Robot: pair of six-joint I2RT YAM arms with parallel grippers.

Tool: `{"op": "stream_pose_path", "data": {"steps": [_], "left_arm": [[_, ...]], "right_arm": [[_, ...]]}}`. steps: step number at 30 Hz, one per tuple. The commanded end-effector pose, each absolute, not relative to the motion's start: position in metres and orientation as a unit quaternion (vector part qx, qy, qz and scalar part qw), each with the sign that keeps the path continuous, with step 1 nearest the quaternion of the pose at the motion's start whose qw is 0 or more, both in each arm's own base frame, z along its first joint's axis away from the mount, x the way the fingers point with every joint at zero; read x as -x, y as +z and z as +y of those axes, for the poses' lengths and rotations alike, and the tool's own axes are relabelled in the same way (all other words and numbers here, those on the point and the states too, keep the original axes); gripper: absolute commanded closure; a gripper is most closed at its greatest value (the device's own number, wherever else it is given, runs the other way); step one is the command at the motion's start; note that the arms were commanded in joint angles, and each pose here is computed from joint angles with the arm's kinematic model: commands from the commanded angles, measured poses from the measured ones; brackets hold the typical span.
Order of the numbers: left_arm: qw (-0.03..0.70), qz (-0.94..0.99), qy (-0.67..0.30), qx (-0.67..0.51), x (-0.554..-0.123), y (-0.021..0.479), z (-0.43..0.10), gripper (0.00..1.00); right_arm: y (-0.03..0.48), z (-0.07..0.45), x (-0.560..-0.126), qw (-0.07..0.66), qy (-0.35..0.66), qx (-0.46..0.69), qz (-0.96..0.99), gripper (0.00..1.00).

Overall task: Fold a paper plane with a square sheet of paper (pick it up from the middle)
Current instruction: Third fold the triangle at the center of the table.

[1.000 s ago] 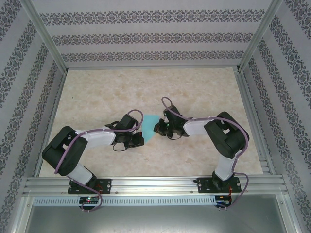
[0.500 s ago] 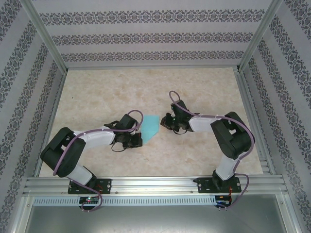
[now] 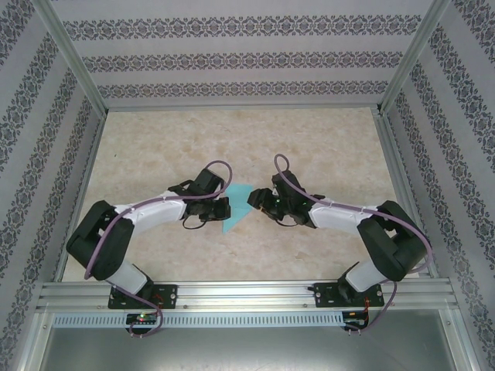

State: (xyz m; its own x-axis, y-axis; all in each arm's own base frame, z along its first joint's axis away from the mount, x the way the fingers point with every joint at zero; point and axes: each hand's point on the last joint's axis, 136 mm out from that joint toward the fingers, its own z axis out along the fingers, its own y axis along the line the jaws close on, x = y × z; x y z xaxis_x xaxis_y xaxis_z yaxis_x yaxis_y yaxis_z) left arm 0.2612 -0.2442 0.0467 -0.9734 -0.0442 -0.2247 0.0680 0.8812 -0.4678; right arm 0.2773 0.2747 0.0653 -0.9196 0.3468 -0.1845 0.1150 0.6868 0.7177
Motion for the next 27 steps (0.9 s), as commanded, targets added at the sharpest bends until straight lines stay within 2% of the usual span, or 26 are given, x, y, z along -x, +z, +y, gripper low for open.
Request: {"op": "stream_pose_path", "data": {"steps": [1,7,21,27], "left_arm": [[0.145,0.966,-0.212,-0.006,-0.279,0.045,-0.241,0.94],[0.155,0.974,-0.164,0.004,-0.286,0.031,-0.227,0.98],[0.128,0.981,-0.147,0.013,-0.280,0.017,-0.223,0.98],[0.140,0.980,-0.139,0.003,-0.281,0.032,-0.219,0.98]], "right_arm": [[0.060,0.284,-0.282,0.155,0.381,-0.144,0.900,0.47],[0.049,0.297,-0.283,0.136,0.377,-0.147,0.904,0.51],[0.037,0.299,-0.287,0.121,0.356,-0.167,0.911,0.53],[0.040,0.293,-0.287,0.130,0.343,-0.171,0.914,0.52]]}}
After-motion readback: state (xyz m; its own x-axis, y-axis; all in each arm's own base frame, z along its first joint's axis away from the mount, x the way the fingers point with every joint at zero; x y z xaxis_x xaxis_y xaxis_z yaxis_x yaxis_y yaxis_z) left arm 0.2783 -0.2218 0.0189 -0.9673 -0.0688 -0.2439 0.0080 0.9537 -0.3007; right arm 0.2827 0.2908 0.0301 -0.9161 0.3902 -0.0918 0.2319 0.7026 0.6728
